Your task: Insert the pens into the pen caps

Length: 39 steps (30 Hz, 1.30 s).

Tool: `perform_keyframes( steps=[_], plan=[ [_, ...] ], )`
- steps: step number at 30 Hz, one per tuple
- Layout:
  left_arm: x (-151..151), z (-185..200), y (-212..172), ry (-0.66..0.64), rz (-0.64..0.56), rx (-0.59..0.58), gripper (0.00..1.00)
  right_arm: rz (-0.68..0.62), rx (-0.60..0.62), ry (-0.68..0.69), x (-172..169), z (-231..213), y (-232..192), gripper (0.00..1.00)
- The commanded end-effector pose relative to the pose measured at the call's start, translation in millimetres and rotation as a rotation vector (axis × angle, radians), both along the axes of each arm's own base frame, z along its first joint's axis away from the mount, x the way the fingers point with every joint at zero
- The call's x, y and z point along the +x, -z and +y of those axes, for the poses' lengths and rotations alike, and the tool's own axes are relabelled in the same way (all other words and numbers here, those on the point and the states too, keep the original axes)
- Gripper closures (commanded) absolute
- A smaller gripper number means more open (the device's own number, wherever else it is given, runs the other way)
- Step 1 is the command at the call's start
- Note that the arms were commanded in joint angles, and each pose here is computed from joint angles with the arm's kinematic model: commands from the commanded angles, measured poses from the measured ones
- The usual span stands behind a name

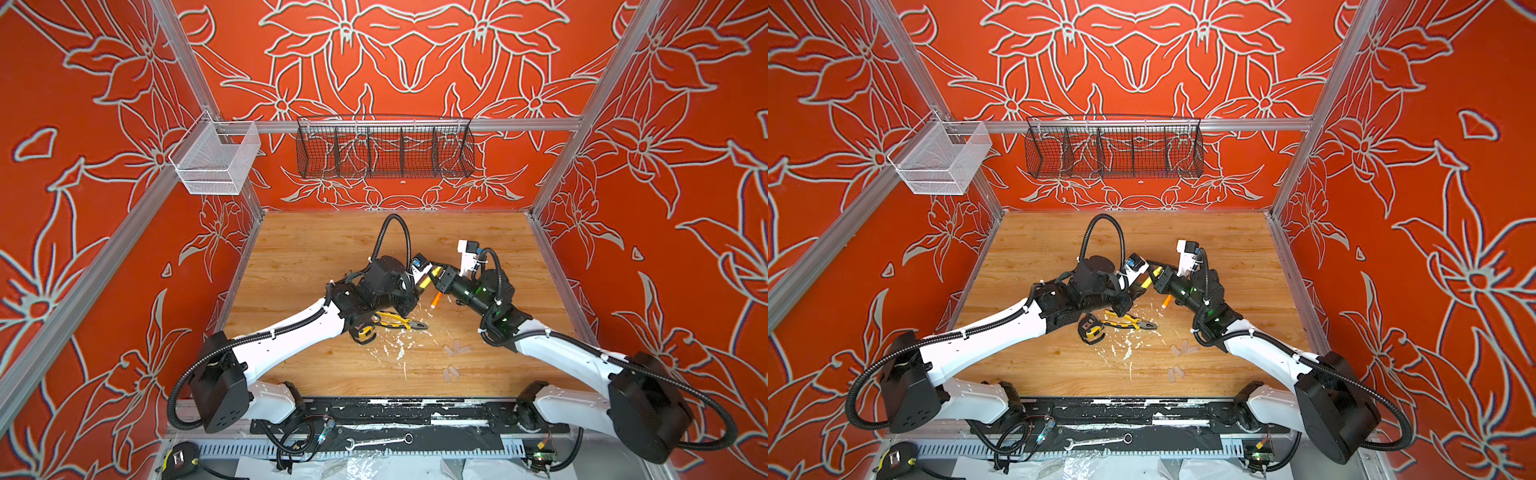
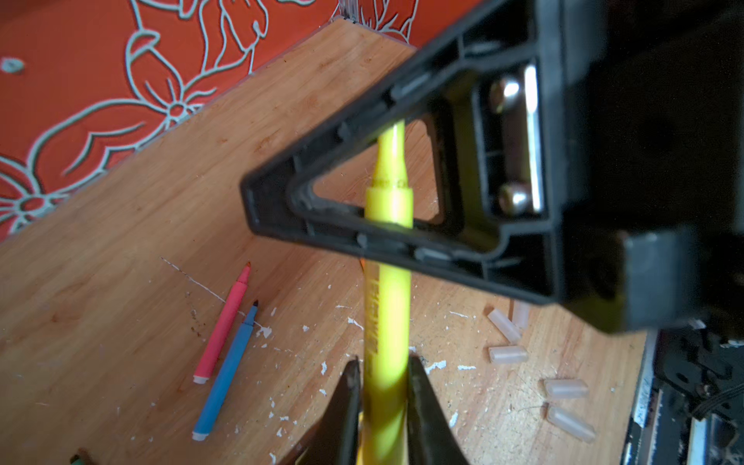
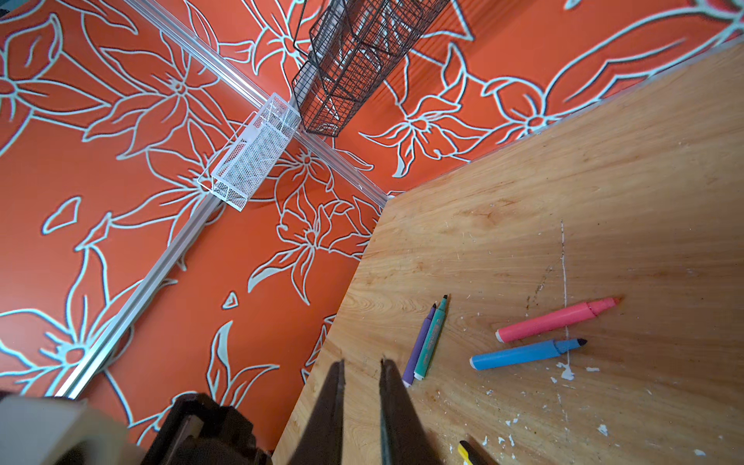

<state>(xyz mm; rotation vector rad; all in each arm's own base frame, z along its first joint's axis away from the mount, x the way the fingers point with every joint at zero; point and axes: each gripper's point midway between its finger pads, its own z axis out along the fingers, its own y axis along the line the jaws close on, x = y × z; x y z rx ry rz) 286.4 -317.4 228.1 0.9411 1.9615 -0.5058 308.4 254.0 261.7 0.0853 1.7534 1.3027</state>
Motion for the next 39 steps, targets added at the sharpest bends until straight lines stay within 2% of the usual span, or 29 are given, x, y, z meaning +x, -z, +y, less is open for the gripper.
perform_keyframes(
  steps=[1, 9, 31, 32, 34, 37, 39],
  plan=[
    [0, -10, -22, 0.027, -0.043, -0.058, 0.71, -0.013, 0.042, -0.035, -16, 5, -7, 0.98],
    [1, -20, -15, 0.070, -0.027, -0.041, 0.69, -0.024, 0.049, -0.004, -32, 0, -7, 0.99],
    [-2, -16, -9, 0.085, -0.035, 0.003, 0.71, -0.081, 0.036, 0.064, -35, -16, -18, 1.00],
    [-2, -16, -9, 0.085, -0.035, 0.004, 0.72, -0.080, 0.031, 0.069, -35, -18, -18, 1.00],
    [-3, -17, -8, 0.095, -0.032, 0.003, 0.80, -0.080, 0.032, 0.071, -36, -18, -18, 0.99],
    [-3, -18, -9, 0.094, -0.034, -0.001, 0.99, -0.083, 0.041, 0.058, -36, -15, -20, 0.99],
    [1, -17, -7, 0.077, -0.036, 0.004, 1.00, -0.086, 0.040, 0.041, -36, -12, -20, 0.92]
  ],
)
